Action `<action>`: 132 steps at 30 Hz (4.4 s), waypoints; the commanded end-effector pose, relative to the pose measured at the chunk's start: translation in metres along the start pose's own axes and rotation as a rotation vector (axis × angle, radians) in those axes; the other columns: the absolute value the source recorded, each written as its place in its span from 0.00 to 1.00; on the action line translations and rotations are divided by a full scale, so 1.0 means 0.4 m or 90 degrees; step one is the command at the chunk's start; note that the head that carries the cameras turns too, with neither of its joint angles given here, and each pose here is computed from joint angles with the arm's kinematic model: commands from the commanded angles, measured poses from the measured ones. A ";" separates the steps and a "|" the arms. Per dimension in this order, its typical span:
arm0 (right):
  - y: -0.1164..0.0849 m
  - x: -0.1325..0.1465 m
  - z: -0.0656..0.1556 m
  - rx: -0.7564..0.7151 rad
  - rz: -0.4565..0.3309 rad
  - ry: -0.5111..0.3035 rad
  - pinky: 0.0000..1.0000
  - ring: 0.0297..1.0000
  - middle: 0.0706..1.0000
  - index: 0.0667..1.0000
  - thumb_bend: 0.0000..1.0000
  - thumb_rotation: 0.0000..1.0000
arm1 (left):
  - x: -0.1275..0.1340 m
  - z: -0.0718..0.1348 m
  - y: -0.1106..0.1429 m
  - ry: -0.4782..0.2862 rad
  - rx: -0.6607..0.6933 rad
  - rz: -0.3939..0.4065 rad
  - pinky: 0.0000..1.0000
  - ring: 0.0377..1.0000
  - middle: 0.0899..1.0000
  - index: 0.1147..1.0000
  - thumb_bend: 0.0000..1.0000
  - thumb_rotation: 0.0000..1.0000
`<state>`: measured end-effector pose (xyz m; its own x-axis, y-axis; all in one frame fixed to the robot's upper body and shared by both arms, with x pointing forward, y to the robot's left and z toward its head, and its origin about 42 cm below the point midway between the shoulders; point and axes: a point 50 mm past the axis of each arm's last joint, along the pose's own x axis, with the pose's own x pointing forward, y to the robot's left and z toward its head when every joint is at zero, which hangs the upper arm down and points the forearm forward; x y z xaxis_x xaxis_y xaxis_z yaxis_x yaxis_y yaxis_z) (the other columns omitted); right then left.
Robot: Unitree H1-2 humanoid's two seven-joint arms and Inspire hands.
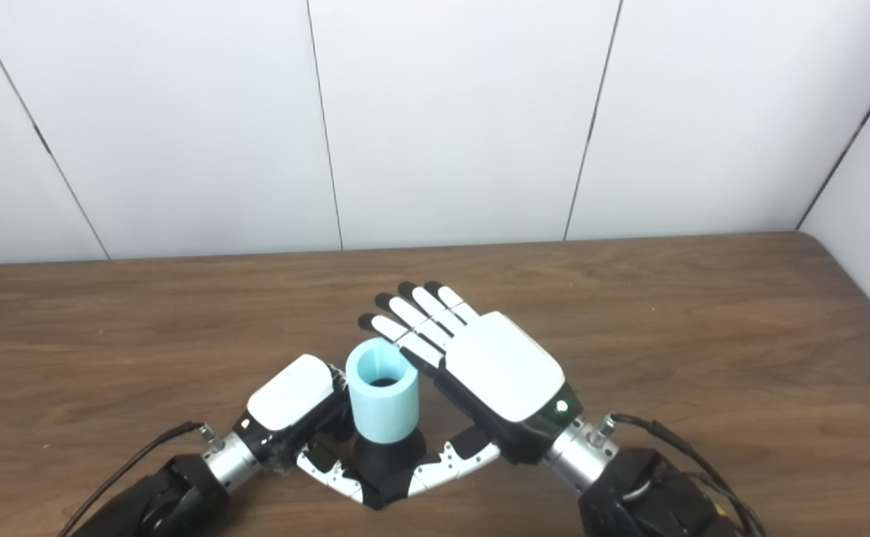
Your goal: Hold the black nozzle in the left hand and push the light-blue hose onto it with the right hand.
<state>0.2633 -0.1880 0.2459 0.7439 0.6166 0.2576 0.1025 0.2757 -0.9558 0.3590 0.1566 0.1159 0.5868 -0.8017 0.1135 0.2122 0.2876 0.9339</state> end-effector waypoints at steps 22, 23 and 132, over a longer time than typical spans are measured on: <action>0.003 -0.013 0.033 -0.010 0.023 -0.047 0.90 1.00 0.92 0.89 0.92 0.94 | -0.055 0.024 -0.120 0.025 -0.048 -0.078 0.15 0.18 0.33 0.43 0.51 0.00; 0.000 -0.013 0.033 -0.010 0.020 -0.046 0.91 1.00 0.92 0.89 0.92 0.95 | -0.055 0.024 -0.121 0.026 -0.048 -0.077 0.15 0.18 0.33 0.43 0.51 0.00; 0.068 -0.037 0.049 0.000 0.078 -0.018 0.94 1.00 0.92 0.88 0.94 0.88 | -0.057 0.028 -0.116 0.025 -0.053 -0.075 0.16 0.19 0.34 0.43 0.52 0.00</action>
<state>0.2413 -0.1713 0.2373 0.7078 0.6568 0.2599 0.0842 0.2868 -0.9543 0.3578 0.1579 0.1143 0.5910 -0.7999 0.1042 0.2246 0.2872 0.9312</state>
